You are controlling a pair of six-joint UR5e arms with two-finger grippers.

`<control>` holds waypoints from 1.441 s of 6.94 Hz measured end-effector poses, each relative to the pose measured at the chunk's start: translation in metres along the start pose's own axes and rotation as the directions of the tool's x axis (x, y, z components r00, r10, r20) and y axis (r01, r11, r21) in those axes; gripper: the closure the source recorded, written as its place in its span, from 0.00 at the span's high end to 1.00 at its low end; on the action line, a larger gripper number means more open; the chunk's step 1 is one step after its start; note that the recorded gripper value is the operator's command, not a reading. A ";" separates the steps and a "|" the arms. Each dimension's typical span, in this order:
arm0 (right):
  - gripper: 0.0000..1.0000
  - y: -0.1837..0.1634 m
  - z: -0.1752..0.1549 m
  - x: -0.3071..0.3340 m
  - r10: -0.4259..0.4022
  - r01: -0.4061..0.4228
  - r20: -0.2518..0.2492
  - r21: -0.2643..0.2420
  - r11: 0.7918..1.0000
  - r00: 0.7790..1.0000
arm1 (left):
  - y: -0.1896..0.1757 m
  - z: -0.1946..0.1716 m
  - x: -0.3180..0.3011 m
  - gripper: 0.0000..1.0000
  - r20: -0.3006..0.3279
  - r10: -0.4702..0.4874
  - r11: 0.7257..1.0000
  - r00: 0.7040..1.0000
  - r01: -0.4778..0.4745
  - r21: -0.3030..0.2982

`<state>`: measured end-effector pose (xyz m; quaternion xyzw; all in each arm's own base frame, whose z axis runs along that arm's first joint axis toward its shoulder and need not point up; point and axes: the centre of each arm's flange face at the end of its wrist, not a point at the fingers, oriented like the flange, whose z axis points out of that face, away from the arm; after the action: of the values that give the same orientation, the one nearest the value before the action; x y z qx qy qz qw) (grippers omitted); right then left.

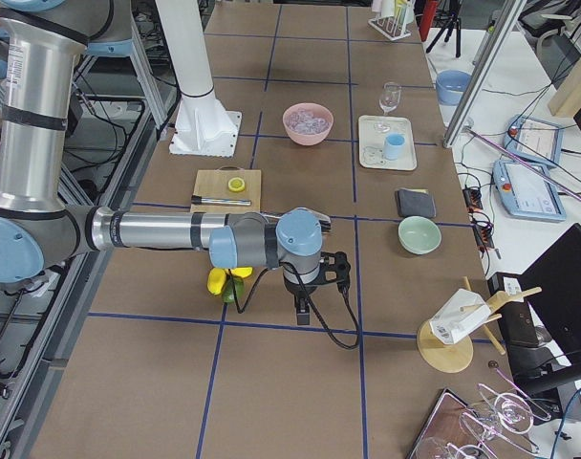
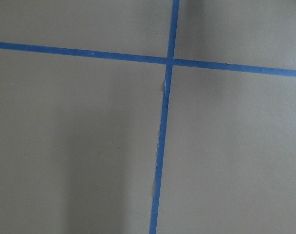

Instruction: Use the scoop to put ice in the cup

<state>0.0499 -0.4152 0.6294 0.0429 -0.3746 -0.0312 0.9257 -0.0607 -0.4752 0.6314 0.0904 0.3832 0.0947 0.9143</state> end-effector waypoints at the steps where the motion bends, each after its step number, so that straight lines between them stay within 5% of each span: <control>1: 1.00 -0.001 -0.001 -0.001 -0.003 0.003 0.000 0.002 1.000 1.000 | 0.000 0.000 0.000 1.00 0.000 0.001 1.000 1.000 -0.001 0.001; 5: 1.00 -0.032 -0.012 -0.020 -0.038 0.038 0.006 0.032 0.999 0.999 | -0.042 -0.016 0.029 1.00 0.017 0.141 0.984 0.990 -0.142 0.106; 7: 1.00 -0.055 -0.013 -0.031 -0.063 0.062 0.012 0.042 0.997 0.998 | -0.089 -0.016 0.063 1.00 0.043 0.309 0.926 0.950 -0.311 0.212; 10: 1.00 -0.090 0.012 -0.059 -0.121 0.121 0.029 0.004 0.993 0.992 | -0.117 0.014 0.126 1.00 0.032 0.494 0.827 0.869 -0.481 0.291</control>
<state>-0.0030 -0.5002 0.5881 0.0659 -0.3847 -0.0876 0.9165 0.0484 -0.5591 0.5273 0.3158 0.3776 0.2698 0.8276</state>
